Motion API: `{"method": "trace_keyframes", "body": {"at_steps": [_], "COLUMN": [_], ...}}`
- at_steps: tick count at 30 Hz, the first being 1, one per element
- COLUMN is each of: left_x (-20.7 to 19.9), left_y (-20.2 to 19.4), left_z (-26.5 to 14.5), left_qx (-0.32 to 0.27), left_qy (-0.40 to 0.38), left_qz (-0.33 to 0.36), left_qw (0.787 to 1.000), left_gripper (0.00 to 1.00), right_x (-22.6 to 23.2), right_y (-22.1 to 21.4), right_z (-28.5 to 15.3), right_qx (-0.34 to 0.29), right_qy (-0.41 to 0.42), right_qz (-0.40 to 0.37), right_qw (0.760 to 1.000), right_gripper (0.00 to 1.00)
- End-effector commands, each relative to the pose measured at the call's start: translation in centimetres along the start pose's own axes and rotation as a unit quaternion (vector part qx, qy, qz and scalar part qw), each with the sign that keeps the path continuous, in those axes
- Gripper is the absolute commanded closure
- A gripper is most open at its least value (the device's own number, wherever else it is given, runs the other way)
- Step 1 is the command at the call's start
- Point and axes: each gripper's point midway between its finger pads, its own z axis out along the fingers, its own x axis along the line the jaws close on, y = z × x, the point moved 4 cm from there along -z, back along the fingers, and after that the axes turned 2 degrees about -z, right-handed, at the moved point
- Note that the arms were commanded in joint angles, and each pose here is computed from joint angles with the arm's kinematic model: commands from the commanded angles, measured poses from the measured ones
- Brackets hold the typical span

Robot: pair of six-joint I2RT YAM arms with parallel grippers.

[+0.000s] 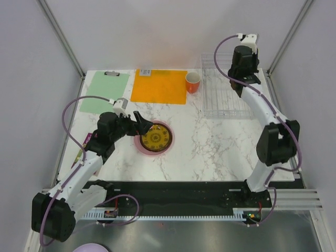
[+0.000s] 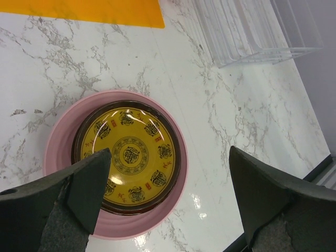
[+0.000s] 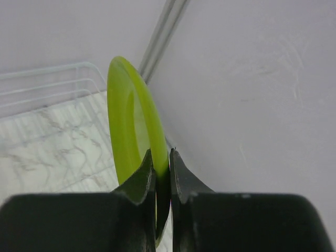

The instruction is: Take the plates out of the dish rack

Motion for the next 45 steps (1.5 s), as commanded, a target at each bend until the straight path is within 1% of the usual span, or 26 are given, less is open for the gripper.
{"method": "trace_keyframes", "body": {"at_steps": [1, 2, 3, 4, 5, 6, 7, 8, 10, 11, 12, 13, 15, 17, 20, 25, 29, 30, 33, 34, 35, 36, 37, 38, 40, 45], "left_x": [-1.0, -1.2, -1.4, -1.7, -1.9, -2.1, -2.5, -2.6, -3.2, -3.3, -3.1, -3.7, -3.9, -4.5, -5.1, -5.7, -6.9, -6.9, -7.9, -7.9, -8.9, -8.6, -9.1, -9.6, -10.1, -11.6], "left_y": [0.2, 0.2, 0.3, 0.3, 0.3, 0.3, 0.4, 0.4, 0.4, 0.2, -0.5, -0.1, -0.9, -0.9, -1.4, -2.4, -3.2, -3.1, -3.9, -3.9, -3.8, -4.2, -4.6, -4.4, -4.7, -3.7], "left_z": [-1.3, -1.5, -1.8, -1.9, -2.1, -2.3, -2.4, -2.5, -2.8, -2.9, -2.8, -3.2, -3.2, -3.4, -3.2, -2.5, -1.3, -0.7, 0.6, 1.1, 1.2, 2.0, 2.3, 2.6, 3.1, 3.8], "left_qx": [-0.023, -0.027, -0.037, -0.039, -0.042, -0.046, -0.048, -0.050, -0.057, -0.060, -0.057, -0.070, -0.068, -0.076, -0.069, -0.067, -0.051, -0.051, -0.031, -0.032, -0.031, -0.027, -0.021, -0.022, -0.020, -0.029], "left_qy": [-0.021, -0.025, -0.032, -0.039, -0.046, -0.053, -0.063, -0.069, -0.090, -0.096, -0.100, -0.120, -0.134, -0.152, -0.161, -0.158, -0.153, -0.142, -0.133, -0.123, -0.129, -0.113, -0.114, -0.115, -0.108, -0.121], "left_qz": [-0.030, -0.033, -0.034, -0.042, -0.044, -0.045, -0.050, -0.052, -0.061, -0.065, -0.071, -0.077, -0.096, -0.099, -0.107, -0.124, -0.130, -0.130, -0.122, -0.122, -0.117, -0.114, -0.110, -0.107, -0.102, -0.092], "left_qw": [0.999, 0.999, 0.998, 0.998, 0.997, 0.997, 0.996, 0.995, 0.992, 0.991, 0.991, 0.987, 0.984, 0.981, 0.979, 0.977, 0.978, 0.980, 0.983, 0.984, 0.984, 0.987, 0.987, 0.987, 0.989, 0.988], "left_gripper": [0.00, 0.00, 0.00, 0.00, 0.00, 0.00, 0.00, 0.00, 0.00, 0.00, 0.00, 0.00, 0.00, 0.00, 0.00, 0.00, 0.00, 0.00, 0.00, 0.00, 0.00, 0.00, 0.00, 0.00, 0.00, 0.00], "right_x": [-3.9, -2.8, -2.3, -2.7, -1.9, -1.5, -1.4, -0.7, -0.4, -0.3, 0.1, -0.1, 0.0, -0.3, -0.1, 1.2, 2.3, 2.5, 3.0, 3.2, 3.4, 3.7, 3.9, 4.1, 4.5, 5.5], "right_y": [3.4, 3.5, 3.5, 2.7, 2.4, 2.0, 0.6, 0.0, -2.3, -3.0, -3.5, -4.8, -5.9, -7.2, -8.5, -9.9, -10.8, -10.4, -10.1, -10.1, -10.1, -10.0, -10.0, -10.0, -10.1, -9.7], "right_z": [-8.0, -9.6, -11.1, -12.8, -14.6, -15.9, -17.4, -19.2, -21.6, -22.3, -24.0, -25.0, -26.7, -27.6, -28.7, -30.4, -31.4, -31.6, -32.4, -32.7, -33.3, -33.5, -33.9, -34.7, -35.3, -38.4], "right_qx": [-0.022, -0.025, -0.016, -0.009, -0.003, 0.004, 0.022, 0.031, 0.059, 0.065, 0.074, 0.082, 0.092, 0.099, 0.113, 0.134, 0.149, 0.142, 0.141, 0.143, 0.145, 0.144, 0.146, 0.147, 0.149, 0.148], "right_qy": [0.145, 0.217, 0.261, 0.292, 0.350, 0.378, 0.401, 0.445, 0.481, 0.488, 0.521, 0.530, 0.551, 0.561, 0.578, 0.612, 0.625, 0.630, 0.641, 0.642, 0.648, 0.651, 0.653, 0.660, 0.659, 0.689], "right_qz": [0.158, 0.174, 0.215, 0.228, 0.240, 0.248, 0.263, 0.263, 0.282, 0.287, 0.289, 0.300, 0.306, 0.318, 0.323, 0.337, 0.328, 0.330, 0.328, 0.327, 0.324, 0.324, 0.324, 0.319, 0.318, 0.303], "right_qw": [0.977, 0.960, 0.941, 0.929, 0.905, 0.892, 0.877, 0.855, 0.828, 0.822, 0.800, 0.789, 0.771, 0.758, 0.741, 0.703, 0.692, 0.689, 0.680, 0.679, 0.673, 0.672, 0.668, 0.664, 0.665, 0.641], "right_gripper": [0.93, 0.94, 0.94, 0.94, 0.94, 0.94, 0.94, 0.94, 0.93, 0.93, 0.93, 0.93, 0.93, 0.93, 0.92, 0.92, 0.91, 0.91, 0.91, 0.91, 0.91, 0.91, 0.91, 0.91, 0.91, 0.90]}}
